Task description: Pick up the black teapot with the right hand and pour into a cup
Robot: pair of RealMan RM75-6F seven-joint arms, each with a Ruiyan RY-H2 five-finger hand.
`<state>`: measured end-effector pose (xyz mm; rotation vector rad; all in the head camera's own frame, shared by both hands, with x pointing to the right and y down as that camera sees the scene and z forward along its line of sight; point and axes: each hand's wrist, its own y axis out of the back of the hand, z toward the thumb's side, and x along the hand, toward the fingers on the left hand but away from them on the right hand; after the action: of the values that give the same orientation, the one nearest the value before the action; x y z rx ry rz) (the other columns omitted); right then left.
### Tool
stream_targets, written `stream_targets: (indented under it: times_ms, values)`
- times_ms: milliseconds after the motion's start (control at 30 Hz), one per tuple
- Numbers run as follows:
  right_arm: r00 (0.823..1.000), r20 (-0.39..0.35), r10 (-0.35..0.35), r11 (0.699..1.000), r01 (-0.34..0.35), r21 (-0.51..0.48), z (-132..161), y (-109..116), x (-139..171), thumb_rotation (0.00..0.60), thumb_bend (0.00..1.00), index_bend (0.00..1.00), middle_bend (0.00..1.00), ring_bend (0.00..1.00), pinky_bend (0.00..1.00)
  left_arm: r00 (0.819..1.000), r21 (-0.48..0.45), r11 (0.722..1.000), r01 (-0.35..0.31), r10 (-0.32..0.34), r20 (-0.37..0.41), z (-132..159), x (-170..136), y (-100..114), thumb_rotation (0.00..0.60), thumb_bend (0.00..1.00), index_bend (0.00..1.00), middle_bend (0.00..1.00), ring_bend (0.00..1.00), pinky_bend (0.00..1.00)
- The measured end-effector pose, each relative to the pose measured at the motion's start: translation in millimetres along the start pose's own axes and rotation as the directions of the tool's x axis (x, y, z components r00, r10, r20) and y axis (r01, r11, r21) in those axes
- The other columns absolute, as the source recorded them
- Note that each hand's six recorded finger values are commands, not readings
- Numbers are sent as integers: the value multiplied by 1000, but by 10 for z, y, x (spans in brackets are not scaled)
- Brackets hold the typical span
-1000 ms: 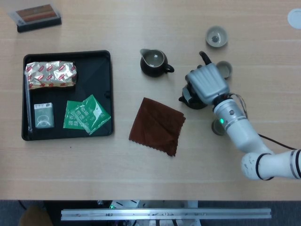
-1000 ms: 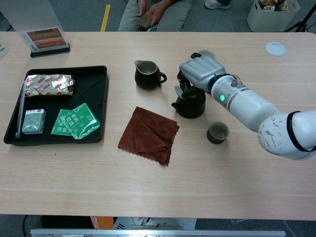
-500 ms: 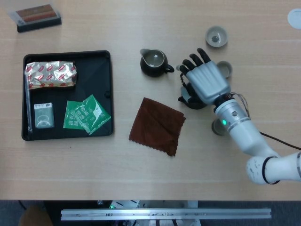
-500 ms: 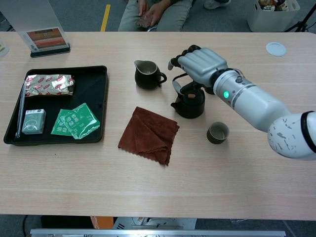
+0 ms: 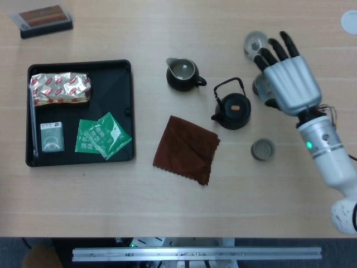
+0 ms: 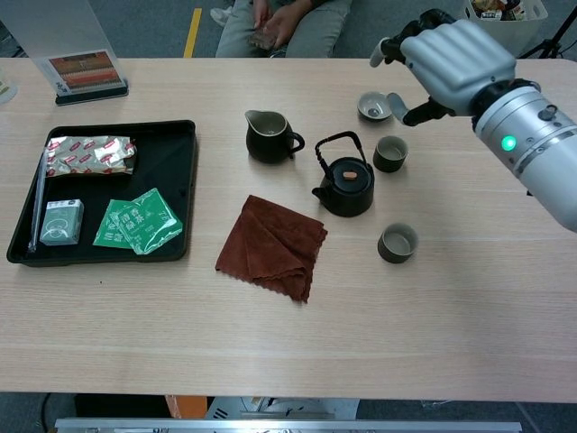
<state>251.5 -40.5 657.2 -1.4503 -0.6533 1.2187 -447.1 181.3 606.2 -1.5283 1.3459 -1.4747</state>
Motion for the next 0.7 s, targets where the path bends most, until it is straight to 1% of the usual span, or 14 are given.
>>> stream_targets:
  times_ms: [67,133,333,400,533,700]
  values:
    - [999,36,-28,999,27,19,-183,62,146,489,475,311,319,166,39,1000,2,1000,-8,8,12,19,16,8,600,217,0,0,0,0]
    - [996,74,-41,999,39,29,-365,99,319,491,475,312,322,170,39,1000,9,1000,-17,17,24,34,35,14,600,218,0,0,0,0]
    - [984,172,-42,999,38,26,-785,112,816,491,475,312,332,171,39,997,16,1000,-22,21,76,129,81,15,600,217,0,0,0,0]
    - [980,196,-37,999,34,21,-872,91,958,492,475,312,333,171,39,995,15,1000,-25,23,96,166,100,20,600,217,0,0,0,0]
    - [971,237,-30,1000,27,15,-1033,47,1269,490,475,312,333,171,39,994,13,1000,-26,24,110,197,113,27,600,218,0,0,0,0]
    - [959,281,-43,999,40,14,-1178,27,1600,491,475,312,333,171,39,991,12,1000,-21,19,133,252,91,20,600,218,0,0,0,0]
